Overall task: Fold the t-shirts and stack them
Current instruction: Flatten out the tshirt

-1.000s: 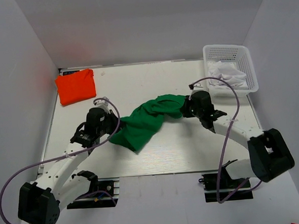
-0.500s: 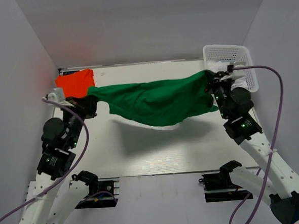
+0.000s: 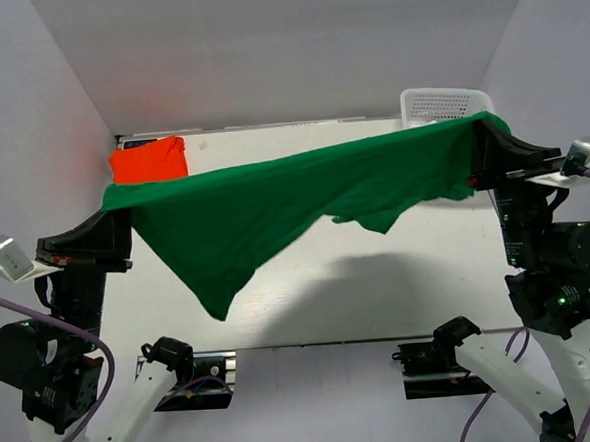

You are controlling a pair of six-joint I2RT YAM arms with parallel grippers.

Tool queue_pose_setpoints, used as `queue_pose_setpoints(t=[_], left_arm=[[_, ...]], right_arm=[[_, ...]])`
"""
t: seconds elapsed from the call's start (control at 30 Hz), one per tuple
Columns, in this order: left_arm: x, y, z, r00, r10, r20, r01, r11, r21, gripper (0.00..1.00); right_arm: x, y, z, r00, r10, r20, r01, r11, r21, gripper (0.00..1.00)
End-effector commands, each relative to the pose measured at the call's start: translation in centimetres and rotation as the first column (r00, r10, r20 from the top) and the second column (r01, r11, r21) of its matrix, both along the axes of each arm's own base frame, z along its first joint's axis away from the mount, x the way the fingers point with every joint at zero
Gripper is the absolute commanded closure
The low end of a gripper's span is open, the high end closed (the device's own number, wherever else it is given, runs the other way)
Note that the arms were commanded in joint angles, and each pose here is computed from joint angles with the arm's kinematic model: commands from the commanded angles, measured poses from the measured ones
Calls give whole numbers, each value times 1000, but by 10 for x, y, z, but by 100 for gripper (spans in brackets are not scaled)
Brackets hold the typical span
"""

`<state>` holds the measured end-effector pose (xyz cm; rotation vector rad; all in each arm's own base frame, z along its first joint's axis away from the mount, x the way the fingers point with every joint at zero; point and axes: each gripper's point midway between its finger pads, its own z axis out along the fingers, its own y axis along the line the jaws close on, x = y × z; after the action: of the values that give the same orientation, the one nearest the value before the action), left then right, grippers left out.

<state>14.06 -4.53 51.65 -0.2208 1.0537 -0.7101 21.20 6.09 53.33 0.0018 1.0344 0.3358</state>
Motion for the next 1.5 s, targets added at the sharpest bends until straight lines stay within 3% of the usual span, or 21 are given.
queue_pose_setpoints(t=[0.0, 0.13, 0.33, 0.37, 0.47, 0.57, 0.6, 0.63, 0.67, 0.7, 0.73, 0.77, 0.8, 0.9, 0.97, 1.17, 1.2, 1.3, 1.33, 1.4, 1.47], left_arm=[[9, 0, 6, 1000, 26, -15, -26, 999, 28, 100], [37, 0, -3, 994, 92, -64, -89, 995, 55, 100], [132, -3, -74, 902, 281, -327, -253, 959, 126, 100], [149, -6, -95, 876, 307, -372, -265, 951, 160, 100], [206, 2, -167, 693, 481, -537, -380, 877, 295, 100], [250, 12, -249, 475, 609, -635, -399, 793, 461, 100], [267, 19, -296, 375, 647, -664, -368, 761, 534, 100], [279, 18, -314, 348, 638, -687, -330, 769, 548, 92], [287, 22, -335, 301, 641, -706, -297, 767, 569, 52], [295, 26, -354, 249, 631, -735, -292, 772, 564, 30], [313, 35, -349, 222, 627, -746, -319, 770, 552, 17], [310, 39, -390, 101, 642, -760, -242, 757, 607, 2], [315, 42, -394, 74, 643, -762, -240, 753, 612, 0], [325, 38, -387, 105, 607, -788, -240, 784, 572, 0], [326, 29, -376, 181, 569, -802, -226, 818, 529, 0], [277, 12, -358, 271, 447, -852, -157, 894, 419, 0], [264, 7, -368, 252, 429, -868, -135, 903, 407, 0], [236, -12, -376, 280, 324, -904, -63, 946, 319, 0], [236, -31, -373, 333, 228, -915, 0, 970, 241, 0], [221, -49, -383, 351, 128, -927, 93, 981, 171, 0], [221, -64, -373, 421, 45, -906, 155, 981, 121, 0]], right_arm=[[-4, -12, 19, 997, -67, 36, 68, 997, -31, 100], [10, 0, 22, 997, -54, 57, 57, 996, -62, 100], [93, 26, -26, 992, -117, -57, 111, 989, -96, 100], [119, 37, -55, 985, -122, -124, 106, 986, -126, 100], [170, 46, -115, 953, -173, -247, 141, 980, -143, 100], [223, 67, -177, 916, -140, -376, 79, 982, -173, 100], [243, 79, -212, 885, -125, -448, 46, 982, -183, 100], [252, 90, -229, 870, -85, -486, -12, 981, -193, 100], [279, 95, -231, 862, -87, -499, -16, 980, -199, 100], [287, 96, -252, 819, -91, -566, -27, 980, -197, 84], [302, 100, -271, 778, -108, -619, -36, 976, -215, 62], [308, 105, -298, 733, -110, -671, -72, 969, -237, 39], [315, 105, -294, 732, -114, -672, -62, 971, -232, 10], [315, 107, -313, 702, -113, -703, -86, 967, -240, 10], [308, 110, -314, 696, -91, -712, -109, 967, -230, 10], [261, 102, -356, 556, -61, -829, -124, 980, -156, 10], [253, 101, -356, 547, -56, -835, -122, 982, -146, 10], [228, 92, -374, 492, -41, -870, -81, 992, -93, 10], [224, 89, -378, 482, -41, -875, -66, 994, -82, 10], [208, 84, -395, 451, -43, -892, -52, 996, -75, 10], [197, 83, -406, 416, -34, -909, -54, 997, -62, 10]])
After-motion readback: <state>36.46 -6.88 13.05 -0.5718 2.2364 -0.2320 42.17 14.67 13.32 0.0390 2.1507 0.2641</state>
